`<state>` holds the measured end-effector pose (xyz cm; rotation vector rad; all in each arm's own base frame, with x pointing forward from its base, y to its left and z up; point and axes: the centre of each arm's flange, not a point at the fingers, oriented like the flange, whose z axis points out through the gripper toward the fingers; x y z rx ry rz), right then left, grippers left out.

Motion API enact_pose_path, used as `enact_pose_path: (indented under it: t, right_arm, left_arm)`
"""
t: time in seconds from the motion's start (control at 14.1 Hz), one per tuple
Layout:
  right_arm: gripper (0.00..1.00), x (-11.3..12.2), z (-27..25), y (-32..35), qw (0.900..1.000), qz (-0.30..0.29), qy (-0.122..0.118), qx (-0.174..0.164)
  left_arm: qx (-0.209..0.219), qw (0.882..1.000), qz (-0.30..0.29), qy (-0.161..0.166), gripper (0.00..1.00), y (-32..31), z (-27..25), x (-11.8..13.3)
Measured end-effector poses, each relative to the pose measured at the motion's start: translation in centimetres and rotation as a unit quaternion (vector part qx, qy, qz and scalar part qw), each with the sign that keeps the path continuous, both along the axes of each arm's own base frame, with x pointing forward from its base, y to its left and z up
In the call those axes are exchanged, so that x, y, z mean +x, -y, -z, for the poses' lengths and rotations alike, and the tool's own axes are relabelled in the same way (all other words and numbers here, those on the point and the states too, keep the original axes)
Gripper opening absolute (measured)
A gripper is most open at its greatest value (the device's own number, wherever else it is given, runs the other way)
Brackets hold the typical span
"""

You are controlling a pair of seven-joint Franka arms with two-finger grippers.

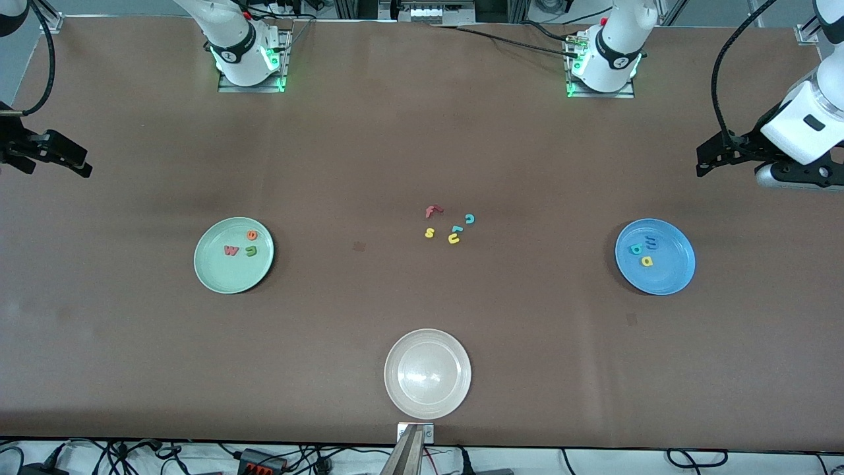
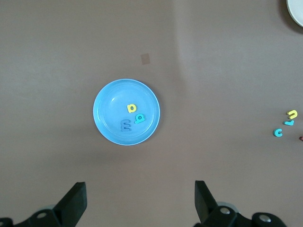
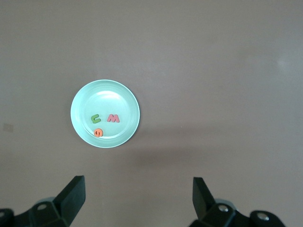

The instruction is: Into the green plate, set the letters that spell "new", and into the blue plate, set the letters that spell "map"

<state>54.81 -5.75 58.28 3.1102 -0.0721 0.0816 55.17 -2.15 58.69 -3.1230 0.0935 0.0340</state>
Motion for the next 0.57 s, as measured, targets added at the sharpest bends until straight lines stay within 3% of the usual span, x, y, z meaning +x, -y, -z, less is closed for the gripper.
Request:
enact_pose_path:
  t: [0.57]
  right_arm:
    - [1.0, 0.12, 0.07, -0.42, 1.0, -0.004, 0.001, 0.0]
  left_arm:
    - [0.0, 1.0, 0.0, 0.0, 1.0, 0.0, 0.0, 0.0]
